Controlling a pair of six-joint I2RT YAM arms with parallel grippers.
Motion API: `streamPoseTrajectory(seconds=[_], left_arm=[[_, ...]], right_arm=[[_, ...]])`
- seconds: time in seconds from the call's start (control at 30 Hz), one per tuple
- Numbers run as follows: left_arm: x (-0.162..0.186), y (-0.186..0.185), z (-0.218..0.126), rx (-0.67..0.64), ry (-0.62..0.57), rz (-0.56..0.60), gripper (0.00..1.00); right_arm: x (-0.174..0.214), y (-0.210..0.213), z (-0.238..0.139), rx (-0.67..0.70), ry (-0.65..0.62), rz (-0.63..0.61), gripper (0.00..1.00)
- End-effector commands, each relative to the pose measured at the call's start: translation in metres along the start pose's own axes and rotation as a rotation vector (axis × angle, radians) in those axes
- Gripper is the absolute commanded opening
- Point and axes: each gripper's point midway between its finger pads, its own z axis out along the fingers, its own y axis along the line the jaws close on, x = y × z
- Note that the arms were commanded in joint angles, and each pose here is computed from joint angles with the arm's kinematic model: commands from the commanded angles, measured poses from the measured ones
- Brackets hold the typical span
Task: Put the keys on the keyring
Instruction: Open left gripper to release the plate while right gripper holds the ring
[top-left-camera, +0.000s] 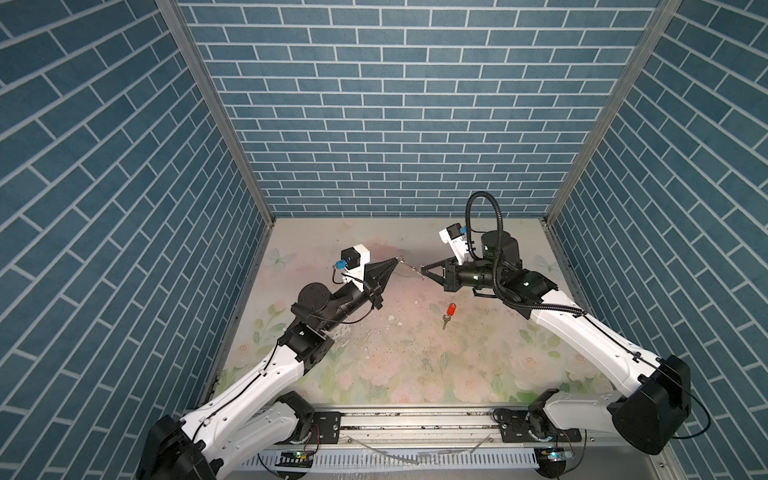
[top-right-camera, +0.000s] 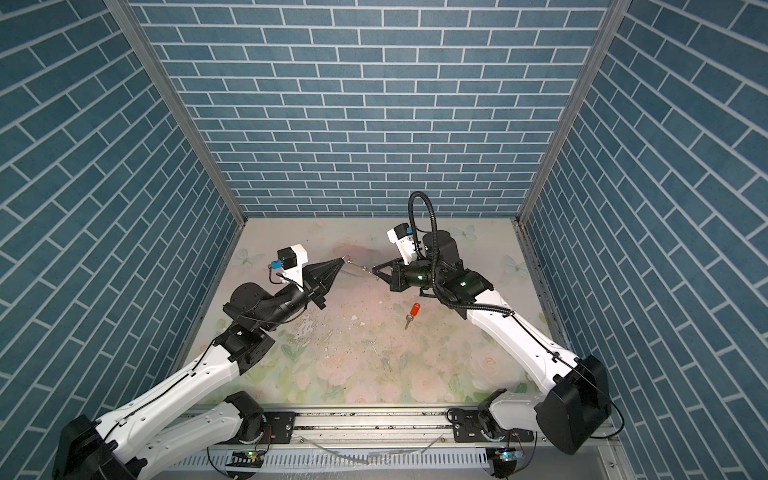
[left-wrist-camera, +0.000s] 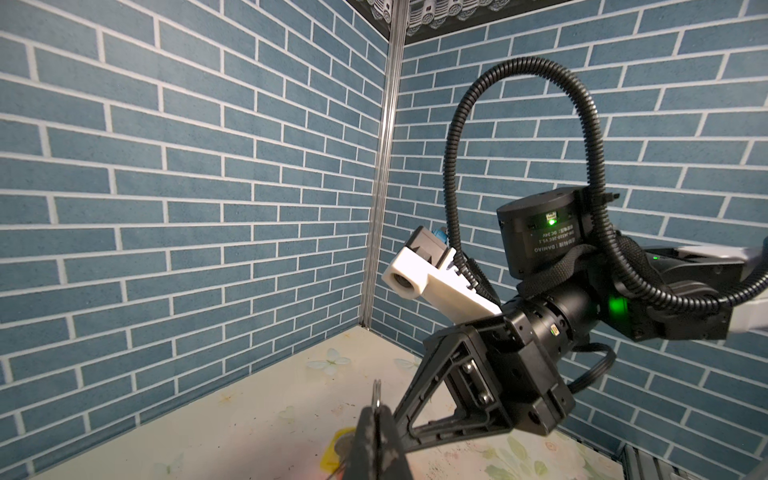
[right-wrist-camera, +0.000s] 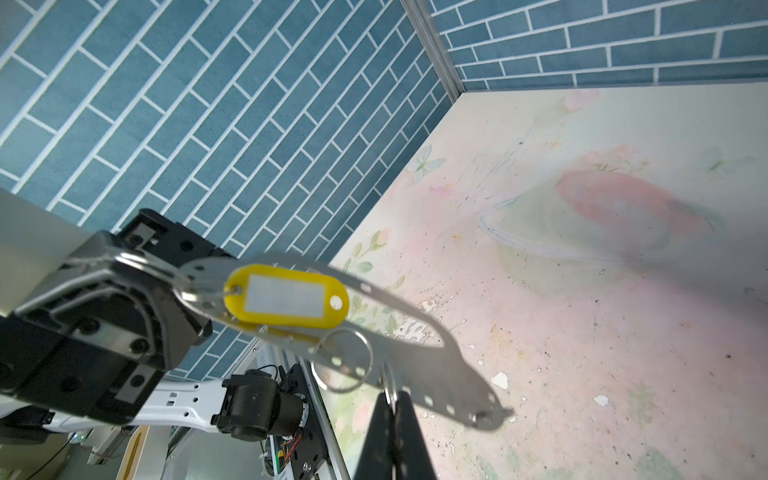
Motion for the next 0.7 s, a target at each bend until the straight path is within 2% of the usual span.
streamPoseTrajectory(seconds=[0.0,0.13,0.3,0.33,0.4,0.5,0.67], left_arm=[[-0.009,-0.003,-0.004,0.004,-0.04,0.022,0.0],[-0.009,-0.003,-0.005,0.006,-0.041,0.018,0.0],[-0.005,-0.007,-0.004,0.032,-0.027,0.008,0.0],[-0.003,-0.007,-0.004,0.032,-0.018,0.005,0.05],[-0.001,-0.006,-0.004,0.023,-0.002,-0.003,0.22],[0.001,-0.004,-0.007,0.012,0.012,-0.005,0.39],[0.002,-0.003,-0.014,-0.01,0.032,-0.01,0.45]], right_arm=[[-0.017,-0.004,-0.004,0.046,-0.045,0.067,0.0],[-0.021,-0.005,-0.004,0.045,-0.068,0.085,0.0],[-0.025,-0.01,-0.008,0.058,-0.149,0.044,0.0],[-0.027,-0.01,-0.009,0.059,-0.159,0.025,0.0],[-0.029,-0.011,-0.009,0.068,-0.173,-0.02,0.0],[-0.032,-0.01,-0.01,0.08,-0.176,-0.099,0.0],[-0.03,0.0,-0.007,0.032,-0.148,-0.264,0.0]])
